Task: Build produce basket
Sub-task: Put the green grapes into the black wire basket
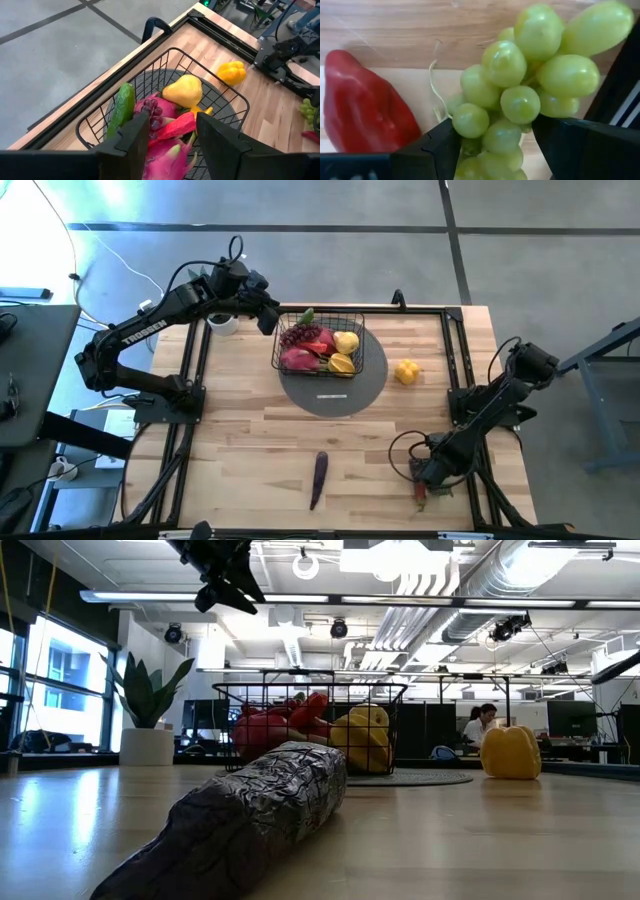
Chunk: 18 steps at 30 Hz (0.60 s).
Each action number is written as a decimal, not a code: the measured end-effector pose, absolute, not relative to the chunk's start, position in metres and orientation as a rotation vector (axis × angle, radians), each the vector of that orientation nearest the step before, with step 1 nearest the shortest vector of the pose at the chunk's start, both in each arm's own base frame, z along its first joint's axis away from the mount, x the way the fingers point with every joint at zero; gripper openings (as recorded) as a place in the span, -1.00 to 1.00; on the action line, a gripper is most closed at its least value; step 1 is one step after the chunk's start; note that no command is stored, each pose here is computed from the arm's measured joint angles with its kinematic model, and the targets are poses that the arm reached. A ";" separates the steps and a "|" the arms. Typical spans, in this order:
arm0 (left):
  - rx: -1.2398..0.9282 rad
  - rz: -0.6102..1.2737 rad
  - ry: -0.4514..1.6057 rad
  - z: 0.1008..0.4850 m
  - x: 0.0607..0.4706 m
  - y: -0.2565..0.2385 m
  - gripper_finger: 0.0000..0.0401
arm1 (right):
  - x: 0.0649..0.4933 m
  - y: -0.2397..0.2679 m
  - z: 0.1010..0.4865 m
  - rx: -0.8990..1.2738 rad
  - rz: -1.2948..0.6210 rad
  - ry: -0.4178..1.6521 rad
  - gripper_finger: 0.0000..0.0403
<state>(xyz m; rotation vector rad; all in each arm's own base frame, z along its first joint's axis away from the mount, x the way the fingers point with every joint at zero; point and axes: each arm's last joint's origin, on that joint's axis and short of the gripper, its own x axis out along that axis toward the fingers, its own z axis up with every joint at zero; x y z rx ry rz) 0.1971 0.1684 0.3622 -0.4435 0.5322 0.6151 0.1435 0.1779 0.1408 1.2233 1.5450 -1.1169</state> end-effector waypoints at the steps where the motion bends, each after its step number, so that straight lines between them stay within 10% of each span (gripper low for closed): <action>1: -0.444 0.614 0.532 0.362 0.197 0.168 -0.24 | 0.143 0.177 0.140 1.220 -1.120 1.545 0.06; 18: -0.448 0.612 0.532 0.362 0.198 0.167 -0.24 | 0.145 0.174 0.155 1.124 -1.197 1.506 -0.91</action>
